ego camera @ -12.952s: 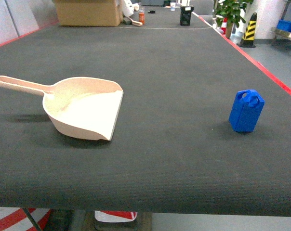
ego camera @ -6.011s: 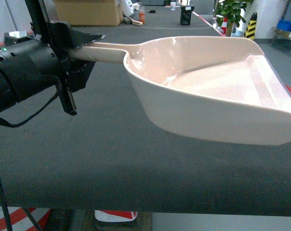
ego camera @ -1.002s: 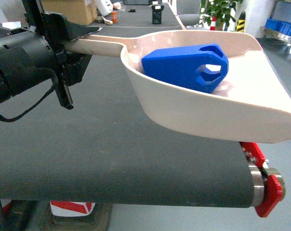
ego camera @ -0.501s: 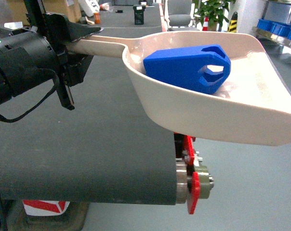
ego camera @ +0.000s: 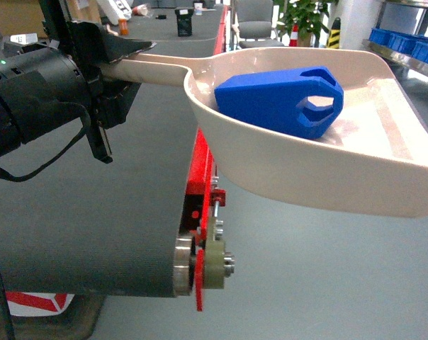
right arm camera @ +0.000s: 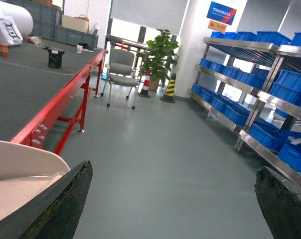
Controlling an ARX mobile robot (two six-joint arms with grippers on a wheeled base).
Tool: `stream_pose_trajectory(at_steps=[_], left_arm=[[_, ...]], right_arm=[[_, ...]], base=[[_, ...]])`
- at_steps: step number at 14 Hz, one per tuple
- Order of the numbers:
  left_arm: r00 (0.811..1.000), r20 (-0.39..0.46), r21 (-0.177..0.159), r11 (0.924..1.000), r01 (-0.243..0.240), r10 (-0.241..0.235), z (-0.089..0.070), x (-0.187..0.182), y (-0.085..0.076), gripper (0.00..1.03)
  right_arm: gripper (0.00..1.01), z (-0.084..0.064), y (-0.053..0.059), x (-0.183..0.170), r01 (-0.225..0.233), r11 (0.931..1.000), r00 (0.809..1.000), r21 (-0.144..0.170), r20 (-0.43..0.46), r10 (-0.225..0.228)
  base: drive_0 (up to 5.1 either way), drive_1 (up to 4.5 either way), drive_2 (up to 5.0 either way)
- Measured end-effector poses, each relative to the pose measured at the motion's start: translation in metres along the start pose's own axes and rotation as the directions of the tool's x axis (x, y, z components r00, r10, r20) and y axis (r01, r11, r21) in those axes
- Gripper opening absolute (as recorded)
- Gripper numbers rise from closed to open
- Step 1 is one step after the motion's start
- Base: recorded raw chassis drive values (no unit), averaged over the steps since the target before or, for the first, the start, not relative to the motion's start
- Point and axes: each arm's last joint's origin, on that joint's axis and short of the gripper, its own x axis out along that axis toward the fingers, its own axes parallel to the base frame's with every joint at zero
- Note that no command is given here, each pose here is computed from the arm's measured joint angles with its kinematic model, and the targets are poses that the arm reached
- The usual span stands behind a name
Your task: Place part in tray to right shelf
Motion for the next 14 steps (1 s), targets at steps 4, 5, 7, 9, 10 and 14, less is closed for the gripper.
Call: stream_pose_trajectory(at_steps=[4, 5, 7, 9, 10, 14], left_arm=[[1.000, 0.001, 0.001, 1.0000, 0.005, -0.005, 0.0003, -0.0001, -0.0005, 0.13], [1.000, 0.001, 0.001, 1.0000, 0.005, -0.005, 0.0002, 0.0000, -0.0005, 0.13], [1.000, 0.001, 0.001, 1.0000, 0.005, -0.005, 0.0001, 0.0000, -0.0005, 0.13], [1.000, 0.000, 0.001, 1.0000, 0.005, -0.005, 0.0001, 0.0000, -0.0005, 0.13], [1.000, 0.000, 0.002, 1.0000, 0.004, -0.004, 0.0001, 0.0000, -0.0004, 0.13], [1.000, 0.002, 0.001, 1.0000, 0.004, -0.004, 0.0005, -0.0002, -0.0004, 0.13]], right_arm=[[0.98, 0.0004, -0.0001, -0.0002, 0.000, 1.0000, 1.000, 0.001, 0.003, 0.000], [0.98, 0.0002, -0.0003, -0.0001, 0.003, 1.0000, 1.000, 0.001, 0.001, -0.003], [0.98, 0.0004, -0.0002, -0.0001, 0.001, 1.0000, 1.000, 0.001, 0.002, -0.001], [0.98, 0.0004, -0.0002, -0.0001, 0.000, 1.0000, 1.000, 0.001, 0.002, 0.000], [0.98, 0.0006, -0.0002, -0.0001, 0.001, 1.0000, 1.000, 0.002, 0.004, -0.001], [0.98, 0.0005, -0.0002, -0.0001, 0.000, 1.0000, 1.000, 0.002, 0.003, 0.000]], base=[[5.1, -2.36, -2.4], [5.1, -2.34, -2.3], [5.0, -2.36, -2.4], [5.1, -2.28, -2.3], [5.1, -2.28, -2.3], [5.0, -2.34, -2.3]])
